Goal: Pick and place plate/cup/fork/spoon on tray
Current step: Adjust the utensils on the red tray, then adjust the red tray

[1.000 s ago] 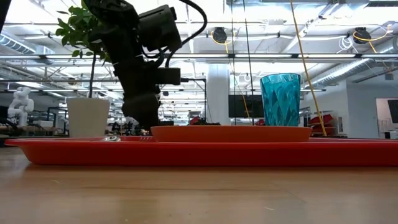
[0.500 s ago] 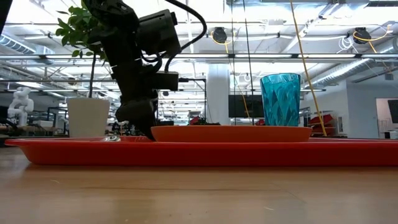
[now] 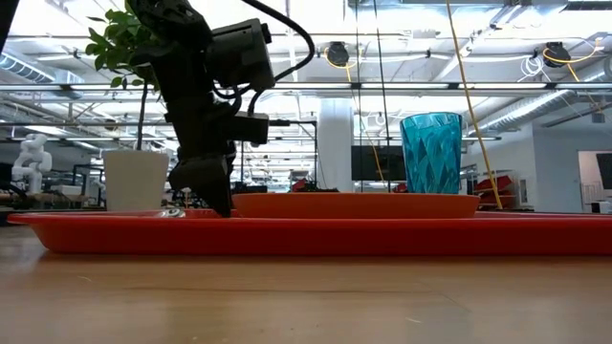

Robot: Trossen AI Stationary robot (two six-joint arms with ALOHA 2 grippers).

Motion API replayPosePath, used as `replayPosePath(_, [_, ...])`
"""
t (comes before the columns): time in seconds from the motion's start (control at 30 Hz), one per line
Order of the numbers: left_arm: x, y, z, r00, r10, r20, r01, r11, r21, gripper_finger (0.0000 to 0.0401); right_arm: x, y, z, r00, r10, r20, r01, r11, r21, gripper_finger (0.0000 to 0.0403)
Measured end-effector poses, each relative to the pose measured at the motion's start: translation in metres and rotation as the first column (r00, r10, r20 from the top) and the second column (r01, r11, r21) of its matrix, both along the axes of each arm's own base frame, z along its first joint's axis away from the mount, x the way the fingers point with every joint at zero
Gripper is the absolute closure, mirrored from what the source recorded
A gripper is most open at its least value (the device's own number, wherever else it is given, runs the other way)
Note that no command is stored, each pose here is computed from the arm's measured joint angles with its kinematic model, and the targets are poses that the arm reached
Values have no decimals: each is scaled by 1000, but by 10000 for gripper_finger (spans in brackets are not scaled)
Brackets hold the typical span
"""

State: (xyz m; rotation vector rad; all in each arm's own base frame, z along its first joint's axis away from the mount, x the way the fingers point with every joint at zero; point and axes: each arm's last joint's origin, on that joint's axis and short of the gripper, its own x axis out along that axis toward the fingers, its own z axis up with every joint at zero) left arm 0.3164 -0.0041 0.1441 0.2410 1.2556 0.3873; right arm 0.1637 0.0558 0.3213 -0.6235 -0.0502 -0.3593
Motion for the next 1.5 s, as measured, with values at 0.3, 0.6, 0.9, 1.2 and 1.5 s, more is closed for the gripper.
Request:
replayPosePath(0.3, [-2,-6,16,998,0,70,0,1000,-1,272,0,0,0,1000,-2,0,2,1000,0,403])
replayPosePath(0.6, [-29,-21,57,985,95,147,-88,995,-54,272,1,-3,-1,1000,-17,-3,17,1000,7,403])
replayPosePath(0.9, [-53,-50,49,991,126,-49,-131,984,-122,272,1,-2,0,1000,15,6,-15,1000,16,403])
replayPosePath(1.2, [-61,-54,47,984,135,-121,-152,978,-146,272,1,-2,0,999,38,18,-38,999,22,403])
replayPosePath(1.5, [-62,-57,32,990,80,-118,-111,953,-283,272,1,-2,0,999,38,16,-38,999,21,403])
